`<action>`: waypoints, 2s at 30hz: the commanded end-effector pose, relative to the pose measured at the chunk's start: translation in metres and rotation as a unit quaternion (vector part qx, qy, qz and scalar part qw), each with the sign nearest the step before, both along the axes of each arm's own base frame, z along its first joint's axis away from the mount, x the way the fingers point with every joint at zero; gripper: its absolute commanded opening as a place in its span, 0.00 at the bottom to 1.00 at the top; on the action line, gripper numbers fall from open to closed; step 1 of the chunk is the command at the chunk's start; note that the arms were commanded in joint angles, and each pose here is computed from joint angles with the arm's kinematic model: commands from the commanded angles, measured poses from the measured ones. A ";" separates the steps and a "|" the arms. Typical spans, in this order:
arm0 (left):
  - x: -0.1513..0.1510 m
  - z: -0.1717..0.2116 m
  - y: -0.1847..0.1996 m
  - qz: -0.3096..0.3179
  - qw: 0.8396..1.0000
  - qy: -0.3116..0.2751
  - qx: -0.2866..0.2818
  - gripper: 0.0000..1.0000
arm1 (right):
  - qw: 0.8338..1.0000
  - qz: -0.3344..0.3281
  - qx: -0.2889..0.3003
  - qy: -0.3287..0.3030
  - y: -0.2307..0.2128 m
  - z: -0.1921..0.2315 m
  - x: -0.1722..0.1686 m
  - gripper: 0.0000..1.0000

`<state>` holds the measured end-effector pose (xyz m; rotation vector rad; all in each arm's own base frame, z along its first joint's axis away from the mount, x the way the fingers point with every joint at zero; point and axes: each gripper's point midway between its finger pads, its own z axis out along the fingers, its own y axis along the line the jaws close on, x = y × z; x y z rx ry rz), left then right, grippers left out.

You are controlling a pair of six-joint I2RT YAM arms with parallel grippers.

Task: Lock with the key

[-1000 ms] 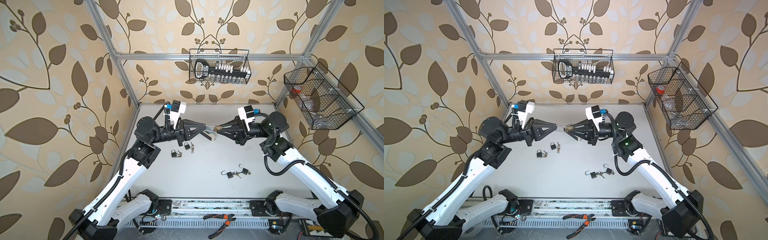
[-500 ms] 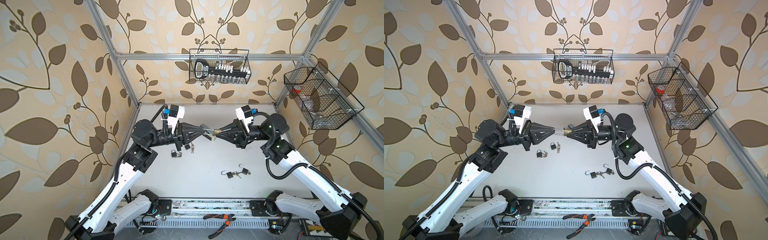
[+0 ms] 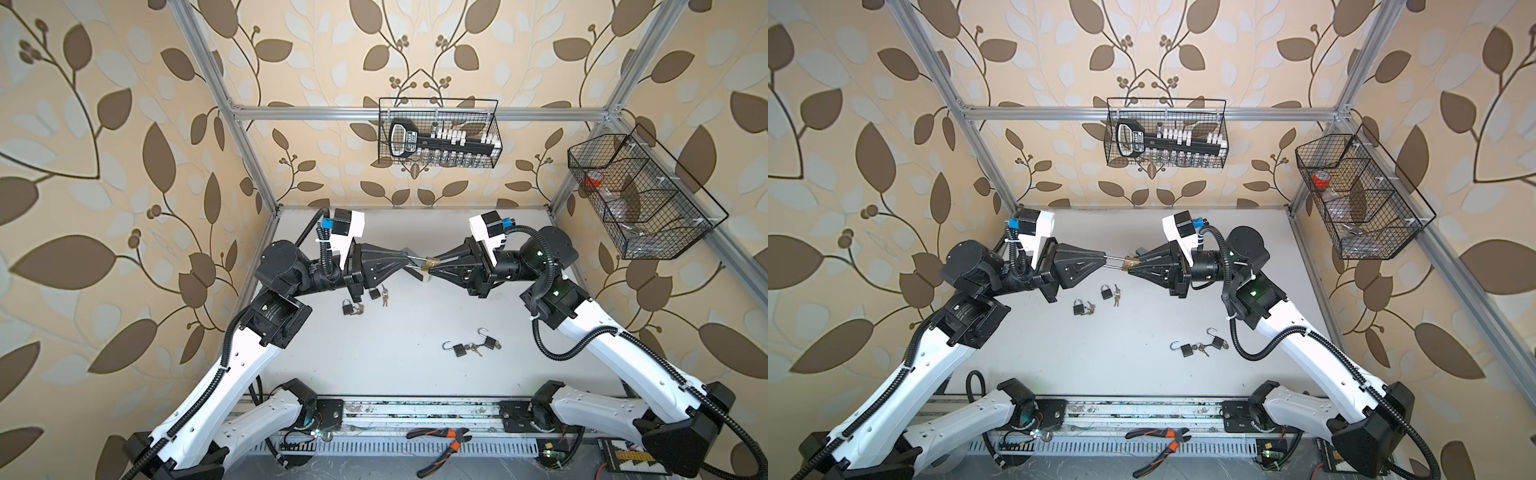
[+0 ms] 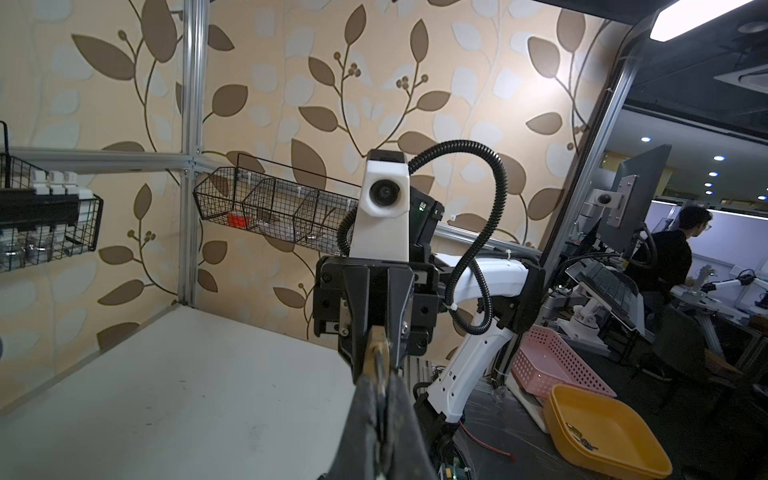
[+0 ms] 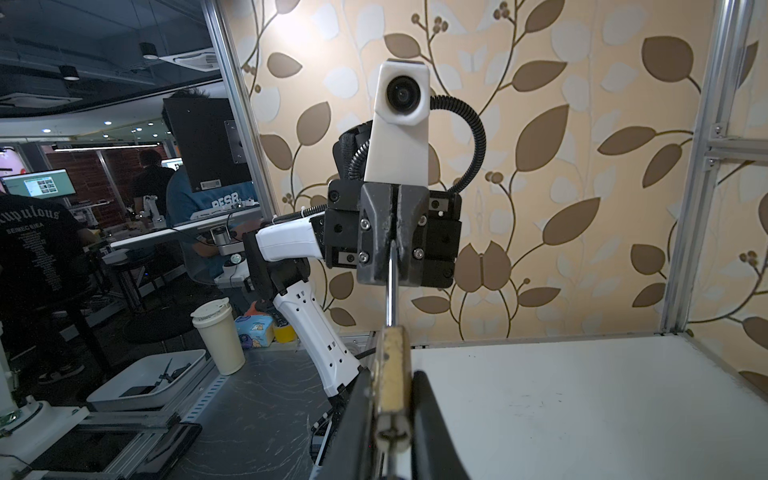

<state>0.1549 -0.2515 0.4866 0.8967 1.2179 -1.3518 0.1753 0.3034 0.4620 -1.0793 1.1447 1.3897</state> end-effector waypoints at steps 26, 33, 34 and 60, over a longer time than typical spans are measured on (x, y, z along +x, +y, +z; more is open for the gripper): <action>-0.007 -0.020 -0.007 -0.008 0.999 0.016 0.043 0.00 | 0.997 -0.064 0.000 -0.032 -0.015 -0.005 -0.002 0.00; -0.003 -0.020 -0.007 0.001 0.999 0.021 0.047 0.28 | 0.998 -0.050 0.000 -0.028 -0.017 -0.003 -0.009 0.00; -0.002 -0.019 -0.006 0.007 0.999 0.019 0.045 0.32 | 0.998 -0.051 -0.002 -0.028 -0.017 -0.004 -0.010 0.00; -0.011 -0.014 0.000 0.011 0.999 -0.001 0.043 0.28 | 0.998 -0.058 -0.033 -0.018 -0.031 -0.005 -0.012 0.00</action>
